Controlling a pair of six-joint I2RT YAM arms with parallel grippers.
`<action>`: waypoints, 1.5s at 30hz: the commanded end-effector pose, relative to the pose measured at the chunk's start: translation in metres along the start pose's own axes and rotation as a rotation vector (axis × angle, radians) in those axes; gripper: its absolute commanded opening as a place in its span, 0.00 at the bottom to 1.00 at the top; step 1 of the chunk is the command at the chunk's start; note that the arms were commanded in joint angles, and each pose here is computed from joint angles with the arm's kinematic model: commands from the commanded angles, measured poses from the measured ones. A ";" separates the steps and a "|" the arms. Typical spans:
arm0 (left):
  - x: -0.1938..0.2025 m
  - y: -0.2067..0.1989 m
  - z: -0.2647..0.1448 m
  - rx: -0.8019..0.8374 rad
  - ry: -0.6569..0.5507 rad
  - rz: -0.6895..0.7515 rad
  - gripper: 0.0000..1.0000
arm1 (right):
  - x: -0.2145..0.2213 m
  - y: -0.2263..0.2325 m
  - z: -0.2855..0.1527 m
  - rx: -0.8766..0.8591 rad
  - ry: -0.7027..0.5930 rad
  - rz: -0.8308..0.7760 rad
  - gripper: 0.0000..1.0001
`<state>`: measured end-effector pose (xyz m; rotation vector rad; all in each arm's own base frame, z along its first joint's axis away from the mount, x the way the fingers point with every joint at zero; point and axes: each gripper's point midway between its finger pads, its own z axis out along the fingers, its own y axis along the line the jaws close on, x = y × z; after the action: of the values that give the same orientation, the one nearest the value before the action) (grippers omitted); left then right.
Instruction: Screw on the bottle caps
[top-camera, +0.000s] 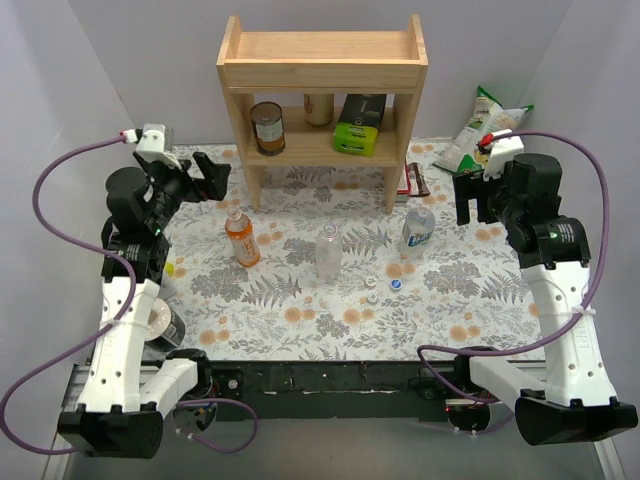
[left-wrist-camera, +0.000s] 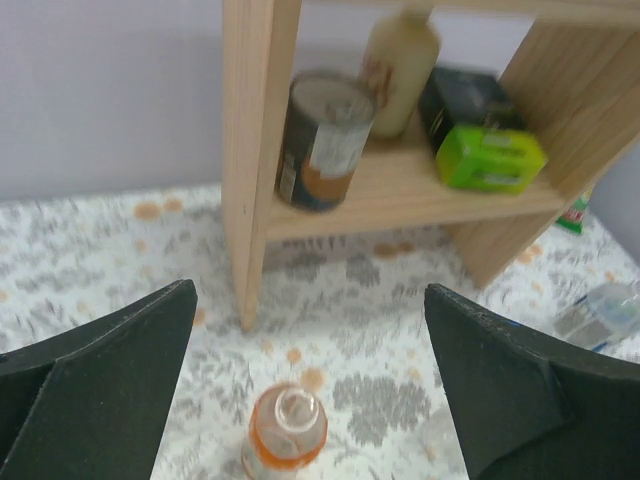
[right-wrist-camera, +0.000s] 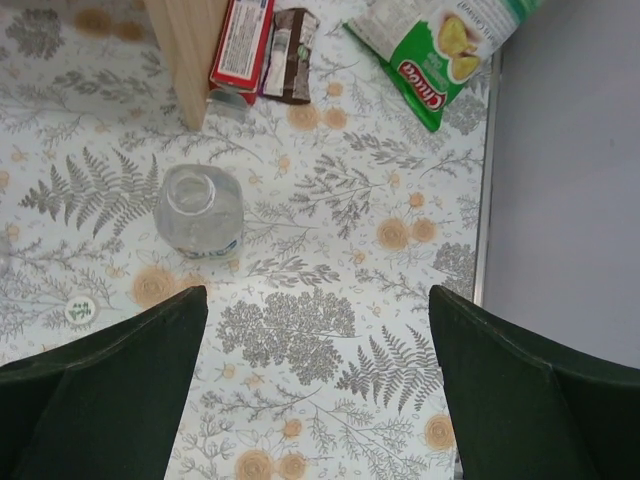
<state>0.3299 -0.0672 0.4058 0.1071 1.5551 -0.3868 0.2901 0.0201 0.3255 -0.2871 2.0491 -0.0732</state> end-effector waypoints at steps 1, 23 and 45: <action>0.064 0.003 0.001 0.013 0.191 -0.045 0.98 | 0.003 0.030 -0.007 -0.193 -0.031 -0.120 0.98; 0.104 -0.009 -0.026 0.173 0.291 -0.074 0.98 | -0.003 0.222 -0.016 -0.964 -0.105 -0.686 0.84; 0.116 -0.021 -0.035 0.262 0.322 -0.095 0.98 | -0.007 0.313 0.054 -1.029 -0.068 -0.563 0.80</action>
<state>0.2927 -0.0908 0.2933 0.2901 1.8258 -0.6465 0.2749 0.3097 0.2168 -1.5325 1.8155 0.6177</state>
